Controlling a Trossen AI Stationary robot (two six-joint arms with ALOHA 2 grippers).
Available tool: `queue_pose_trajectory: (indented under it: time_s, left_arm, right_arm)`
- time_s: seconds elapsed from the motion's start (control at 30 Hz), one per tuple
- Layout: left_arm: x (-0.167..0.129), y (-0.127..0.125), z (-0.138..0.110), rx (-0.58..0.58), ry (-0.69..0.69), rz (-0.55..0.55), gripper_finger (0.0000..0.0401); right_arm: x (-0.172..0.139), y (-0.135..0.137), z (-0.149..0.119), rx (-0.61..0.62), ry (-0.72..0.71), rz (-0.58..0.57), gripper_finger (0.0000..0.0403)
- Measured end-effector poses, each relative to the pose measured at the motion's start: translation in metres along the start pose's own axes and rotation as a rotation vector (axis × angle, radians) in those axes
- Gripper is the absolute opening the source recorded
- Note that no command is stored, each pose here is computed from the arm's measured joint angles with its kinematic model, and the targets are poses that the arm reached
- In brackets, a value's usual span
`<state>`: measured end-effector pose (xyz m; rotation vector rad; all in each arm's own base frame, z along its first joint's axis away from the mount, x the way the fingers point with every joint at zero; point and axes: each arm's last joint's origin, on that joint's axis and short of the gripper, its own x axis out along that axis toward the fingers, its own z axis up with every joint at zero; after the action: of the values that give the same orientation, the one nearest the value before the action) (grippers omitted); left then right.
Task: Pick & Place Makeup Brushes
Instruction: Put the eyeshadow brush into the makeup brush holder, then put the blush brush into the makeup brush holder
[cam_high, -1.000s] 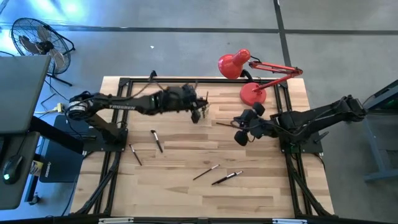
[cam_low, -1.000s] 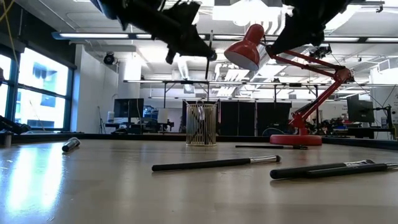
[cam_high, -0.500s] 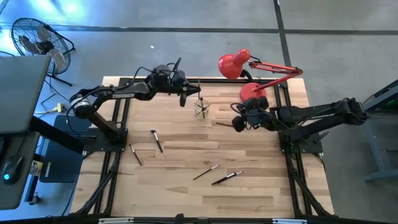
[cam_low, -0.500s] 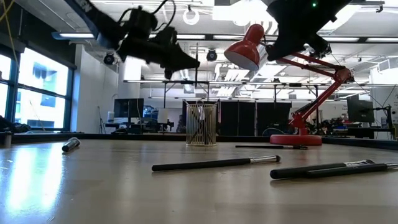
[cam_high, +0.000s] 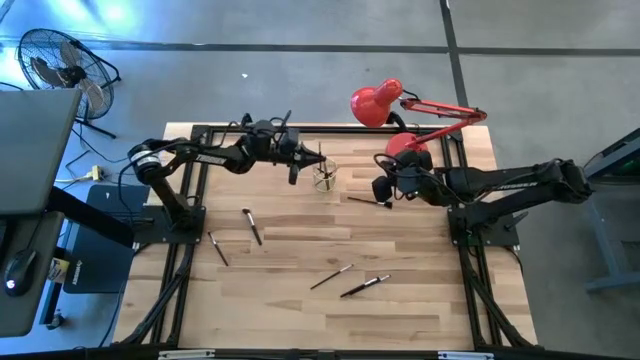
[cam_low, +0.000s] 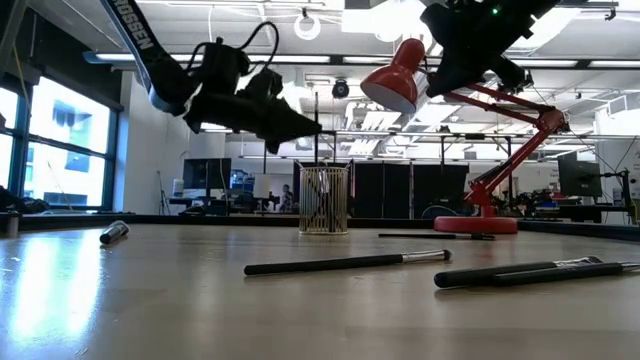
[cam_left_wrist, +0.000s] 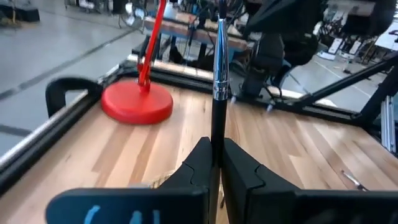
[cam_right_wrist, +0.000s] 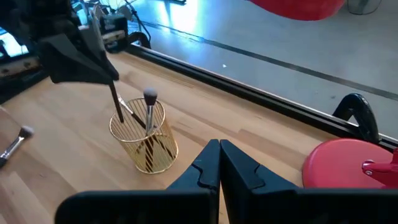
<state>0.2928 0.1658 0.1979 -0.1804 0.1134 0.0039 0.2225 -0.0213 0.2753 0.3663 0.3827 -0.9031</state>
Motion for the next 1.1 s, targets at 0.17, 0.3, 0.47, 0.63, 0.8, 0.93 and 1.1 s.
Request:
queue_pose_trajectory:
  time_s: [0.17, 0.3, 0.47, 0.63, 0.8, 0.93, 1.1]
  left_arm:
    - [0.004, 0.002, -0.009, -0.019, 0.028, 0.027, 0.0041]
    - [0.006, 0.000, -0.010, -0.023, 0.033, 0.028, 0.0055]
    - [0.006, 0.000, -0.010, -0.024, 0.034, 0.032, 0.0059]
    - [0.005, 0.001, -0.008, -0.012, 0.013, 0.031, 0.0060]
    - [0.005, -0.004, 0.011, -0.021, -0.070, 0.049, 0.0058]
    - [0.012, -0.018, 0.033, -0.037, -0.052, 0.063, 0.0034]
    - [0.032, -0.043, 0.053, -0.050, 0.127, 0.059, 0.0006]
  right_arm:
    - [0.000, 0.000, 0.001, 0.005, -0.007, -0.002, 0.0000]
    - [0.000, 0.001, 0.002, 0.013, -0.016, 0.003, 0.0000]
    - [0.000, 0.001, 0.002, 0.012, -0.019, 0.001, 0.0000]
    - [0.000, 0.001, 0.002, 0.014, -0.019, 0.001, 0.0000]
    - [0.000, 0.002, 0.001, 0.013, 0.002, 0.028, 0.0000]
    - [0.000, 0.002, 0.001, 0.012, 0.013, 0.042, 0.0002]
    - [0.000, 0.003, 0.000, 0.011, 0.023, 0.055, 0.0003]
